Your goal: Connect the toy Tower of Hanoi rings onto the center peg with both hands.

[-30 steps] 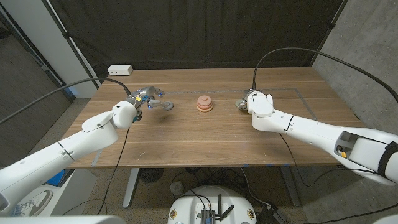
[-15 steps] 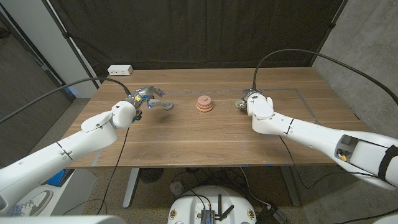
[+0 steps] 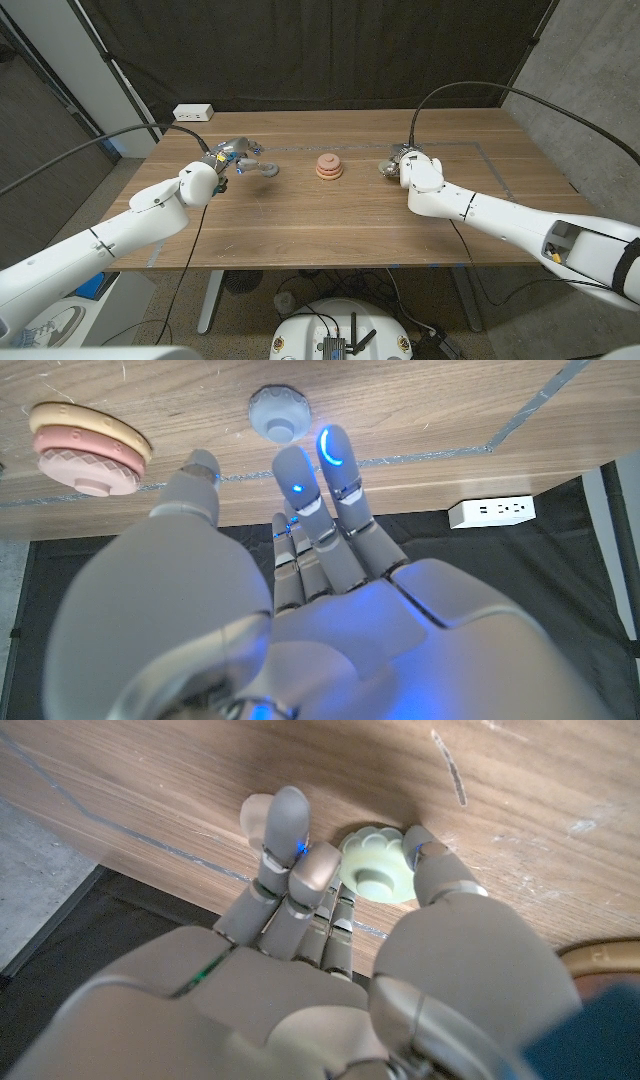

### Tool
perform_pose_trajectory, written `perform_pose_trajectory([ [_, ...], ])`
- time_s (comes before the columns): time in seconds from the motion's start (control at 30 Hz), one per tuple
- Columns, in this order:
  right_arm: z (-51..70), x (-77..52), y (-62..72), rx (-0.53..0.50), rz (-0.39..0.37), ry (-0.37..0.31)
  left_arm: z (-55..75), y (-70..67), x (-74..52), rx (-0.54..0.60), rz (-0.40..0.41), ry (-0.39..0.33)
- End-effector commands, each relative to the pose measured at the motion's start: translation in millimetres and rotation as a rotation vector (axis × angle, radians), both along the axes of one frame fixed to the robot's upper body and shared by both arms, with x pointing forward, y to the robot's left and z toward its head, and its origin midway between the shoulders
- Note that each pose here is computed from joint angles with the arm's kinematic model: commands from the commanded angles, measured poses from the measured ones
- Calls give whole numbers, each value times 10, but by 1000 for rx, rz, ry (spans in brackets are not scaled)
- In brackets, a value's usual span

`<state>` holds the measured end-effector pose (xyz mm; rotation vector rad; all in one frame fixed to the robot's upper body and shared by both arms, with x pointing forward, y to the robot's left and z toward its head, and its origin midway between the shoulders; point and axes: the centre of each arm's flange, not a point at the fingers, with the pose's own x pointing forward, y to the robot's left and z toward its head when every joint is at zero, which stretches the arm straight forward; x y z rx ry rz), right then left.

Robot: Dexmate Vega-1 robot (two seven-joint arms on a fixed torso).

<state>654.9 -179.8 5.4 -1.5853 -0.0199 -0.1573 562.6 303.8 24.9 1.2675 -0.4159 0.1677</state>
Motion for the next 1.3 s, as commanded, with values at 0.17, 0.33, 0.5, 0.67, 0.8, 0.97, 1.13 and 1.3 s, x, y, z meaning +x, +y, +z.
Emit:
perform_pose_trajectory([
  [0.17, 83, -76, -7, 39, 20, -4, 29, -36, -45, 23, 9, -5],
  [0.33, 131, -125, 8, 35, 24, -12, 25, -34, -44, 21, 5, -4],
  [0.5, 168, -190, 36, 38, 39, -24, 16, -43, -34, 12, 0, -5],
  [0.67, 226, -272, 73, 22, 55, -40, 17, -75, -27, 13, 0, -8],
  [0.8, 277, -332, 104, 2, 59, -50, 8, -86, -19, 8, -5, -9],
  [0.97, 314, -362, 106, -4, 55, -52, 3, -78, -15, -2, -1, -11],
  [1.13, 344, -395, 92, -3, 55, -53, 4, -73, -22, -2, 0, -12],
  [1.3, 398, -449, 81, -2, 60, -57, -12, -70, -35, -2, 1, -10],
])
